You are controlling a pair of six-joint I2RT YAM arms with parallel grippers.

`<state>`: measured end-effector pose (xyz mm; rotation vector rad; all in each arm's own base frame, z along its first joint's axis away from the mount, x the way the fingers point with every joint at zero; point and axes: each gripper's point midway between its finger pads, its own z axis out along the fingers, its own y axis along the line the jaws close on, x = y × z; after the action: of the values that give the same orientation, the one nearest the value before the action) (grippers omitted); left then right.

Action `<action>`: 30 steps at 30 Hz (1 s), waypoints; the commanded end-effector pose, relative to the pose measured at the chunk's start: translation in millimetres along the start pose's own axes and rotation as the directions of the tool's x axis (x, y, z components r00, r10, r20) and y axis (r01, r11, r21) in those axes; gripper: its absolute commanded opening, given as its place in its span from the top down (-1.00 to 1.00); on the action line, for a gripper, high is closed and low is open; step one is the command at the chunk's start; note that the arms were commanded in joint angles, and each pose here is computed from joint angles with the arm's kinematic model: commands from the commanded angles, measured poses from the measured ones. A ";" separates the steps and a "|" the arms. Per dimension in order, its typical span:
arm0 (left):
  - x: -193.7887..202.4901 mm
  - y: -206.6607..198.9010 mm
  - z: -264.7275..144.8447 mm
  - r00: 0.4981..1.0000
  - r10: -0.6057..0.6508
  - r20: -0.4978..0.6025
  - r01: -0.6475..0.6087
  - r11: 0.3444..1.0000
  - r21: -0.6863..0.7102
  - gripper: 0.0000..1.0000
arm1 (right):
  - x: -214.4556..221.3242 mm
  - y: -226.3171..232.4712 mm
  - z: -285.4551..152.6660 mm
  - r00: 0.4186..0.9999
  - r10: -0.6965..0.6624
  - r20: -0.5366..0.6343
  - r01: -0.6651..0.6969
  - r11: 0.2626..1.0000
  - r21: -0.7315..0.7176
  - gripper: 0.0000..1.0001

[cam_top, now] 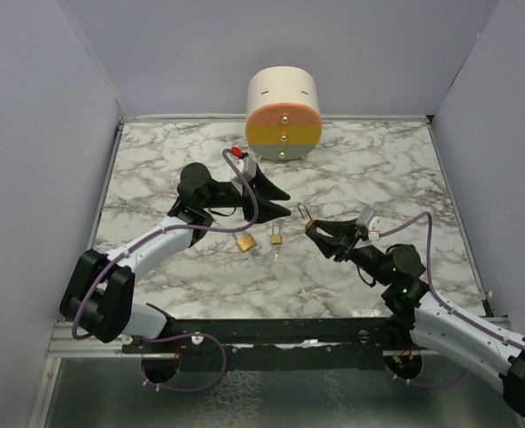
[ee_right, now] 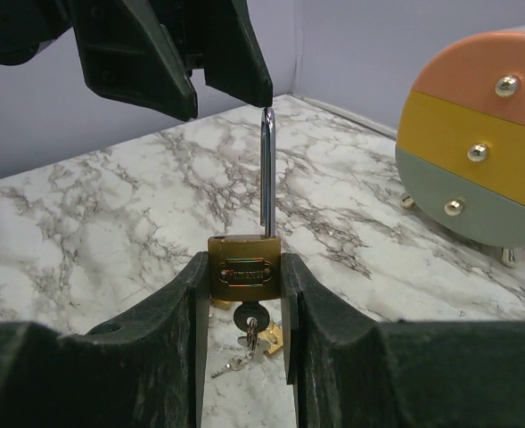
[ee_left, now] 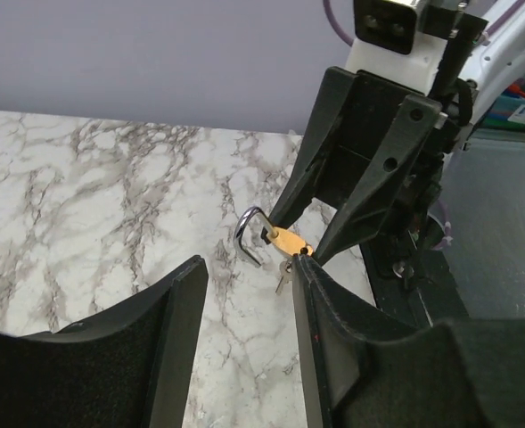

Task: Lock with the key
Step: Lock the lock.

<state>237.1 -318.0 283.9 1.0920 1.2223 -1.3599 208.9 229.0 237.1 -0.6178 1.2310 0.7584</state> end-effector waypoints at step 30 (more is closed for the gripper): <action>-4.5 -11.9 11.5 0.999 0.033 0.013 -0.034 0.995 0.094 -0.01 | -20.8 15.6 5.6 0.999 -0.005 0.043 0.009 0.996 -0.091 0.98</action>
<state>230.1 -327.4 272.9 1.1425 1.2054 -1.4172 199.1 236.7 236.6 -0.6768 1.2184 0.8068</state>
